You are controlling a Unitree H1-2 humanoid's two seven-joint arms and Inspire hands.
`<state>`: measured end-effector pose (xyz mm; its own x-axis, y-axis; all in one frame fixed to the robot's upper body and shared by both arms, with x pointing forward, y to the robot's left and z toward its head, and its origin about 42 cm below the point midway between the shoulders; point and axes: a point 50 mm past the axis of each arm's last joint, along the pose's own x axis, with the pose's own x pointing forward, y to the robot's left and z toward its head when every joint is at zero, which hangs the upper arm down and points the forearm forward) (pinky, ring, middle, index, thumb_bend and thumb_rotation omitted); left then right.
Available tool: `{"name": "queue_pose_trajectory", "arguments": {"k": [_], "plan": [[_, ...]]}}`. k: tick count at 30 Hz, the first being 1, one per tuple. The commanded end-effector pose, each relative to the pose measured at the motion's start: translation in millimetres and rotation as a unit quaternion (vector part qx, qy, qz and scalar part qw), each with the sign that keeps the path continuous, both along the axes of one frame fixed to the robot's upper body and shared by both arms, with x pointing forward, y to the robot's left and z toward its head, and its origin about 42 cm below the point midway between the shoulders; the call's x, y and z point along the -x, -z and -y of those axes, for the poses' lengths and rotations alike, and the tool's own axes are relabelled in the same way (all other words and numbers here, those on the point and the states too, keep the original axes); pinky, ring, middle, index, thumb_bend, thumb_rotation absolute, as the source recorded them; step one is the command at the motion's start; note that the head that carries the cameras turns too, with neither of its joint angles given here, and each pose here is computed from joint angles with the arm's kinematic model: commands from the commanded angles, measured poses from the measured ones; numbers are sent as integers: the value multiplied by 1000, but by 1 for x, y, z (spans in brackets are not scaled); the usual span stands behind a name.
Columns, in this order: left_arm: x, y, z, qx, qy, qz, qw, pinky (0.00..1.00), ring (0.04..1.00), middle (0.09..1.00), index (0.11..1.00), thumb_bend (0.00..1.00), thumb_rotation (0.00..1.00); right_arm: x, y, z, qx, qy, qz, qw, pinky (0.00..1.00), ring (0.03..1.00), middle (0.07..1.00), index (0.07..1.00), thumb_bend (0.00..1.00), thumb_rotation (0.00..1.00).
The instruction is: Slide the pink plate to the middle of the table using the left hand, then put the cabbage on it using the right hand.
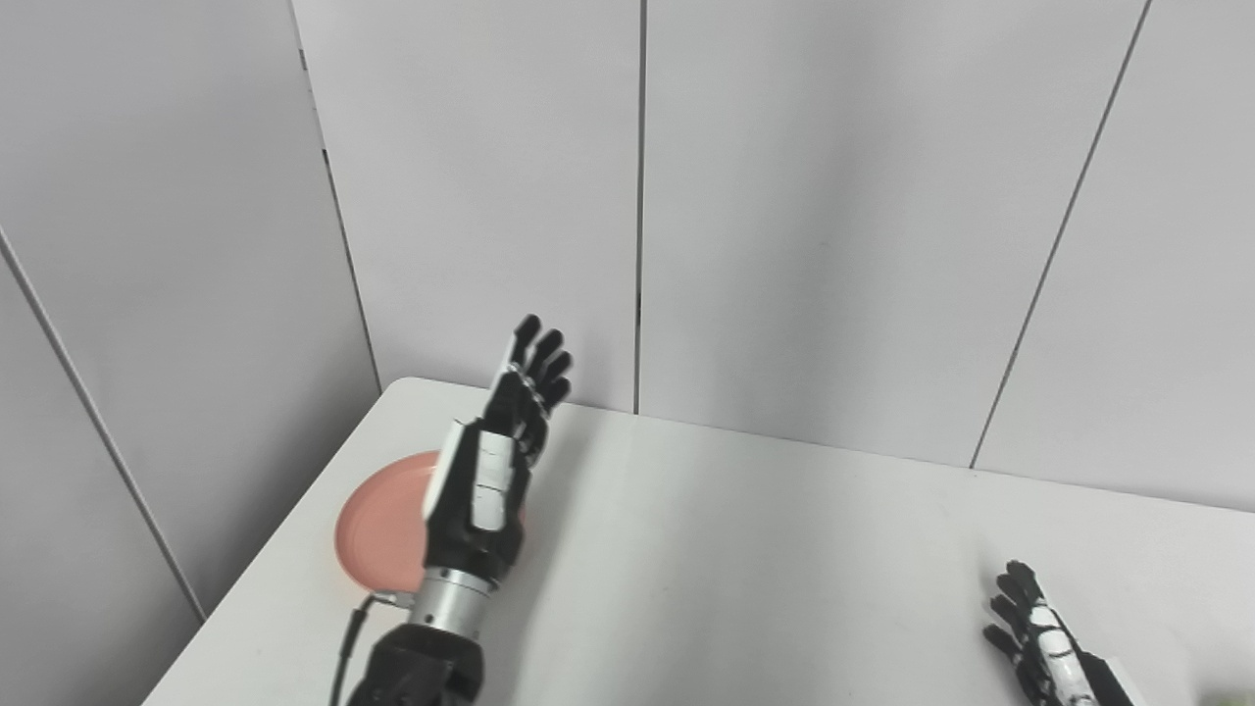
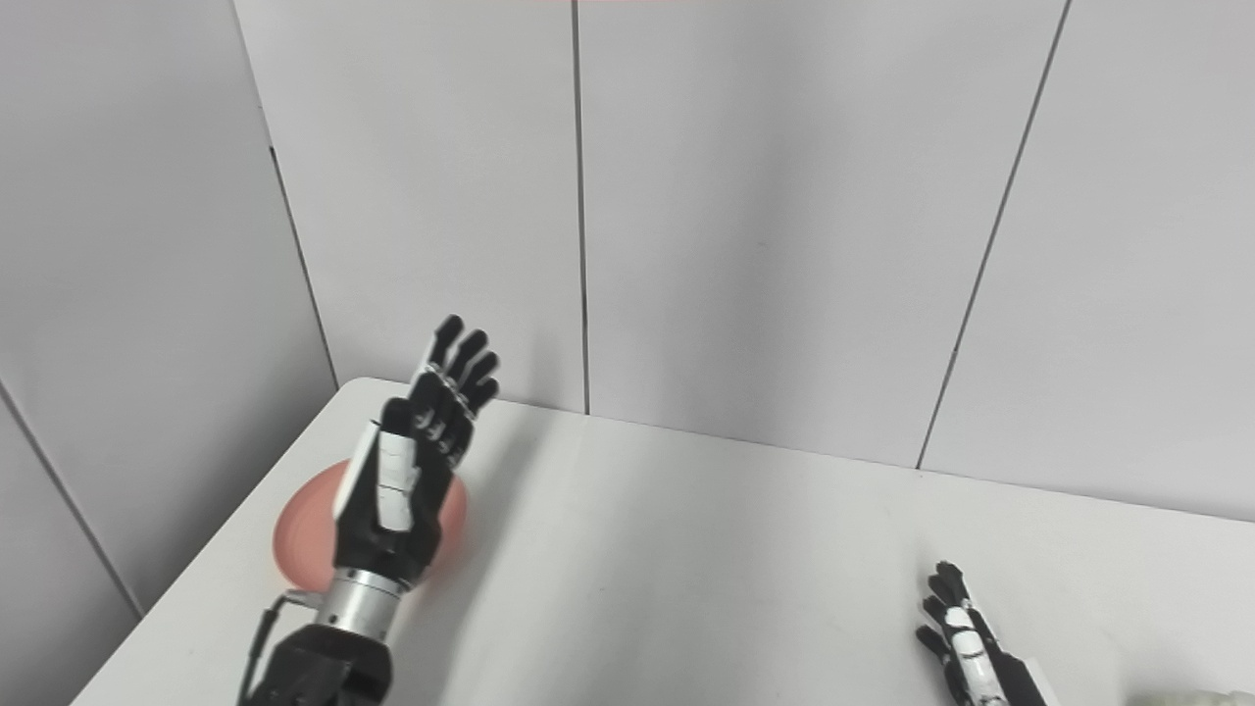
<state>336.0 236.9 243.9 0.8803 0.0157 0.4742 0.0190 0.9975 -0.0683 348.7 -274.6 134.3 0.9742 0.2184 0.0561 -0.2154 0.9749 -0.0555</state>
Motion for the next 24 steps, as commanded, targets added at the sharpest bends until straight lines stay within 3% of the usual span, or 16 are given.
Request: {"name": "queue_pose_trajectory", "arguments": {"k": [1, 10, 24], "plan": [[0, -23, -6, 7, -13, 50, 999, 1000, 984, 995, 994, 891, 1000, -3, -7, 4, 1, -3, 6, 1000, 1000, 1000, 1000, 1000, 121, 1000], [3, -31, -35, 29, -65, 67, 995, 973, 979, 983, 985, 876, 982, -2, -7, 7, 7, -4, 12, 1000, 1000, 1000, 1000, 1000, 135, 1000], [-4, -24, -92, 58, -137, 75, 986, 971, 966, 957, 958, 880, 986, -1, -9, 12, 10, -5, 6, 1000, 1000, 1000, 1000, 1000, 219, 1000]]}}
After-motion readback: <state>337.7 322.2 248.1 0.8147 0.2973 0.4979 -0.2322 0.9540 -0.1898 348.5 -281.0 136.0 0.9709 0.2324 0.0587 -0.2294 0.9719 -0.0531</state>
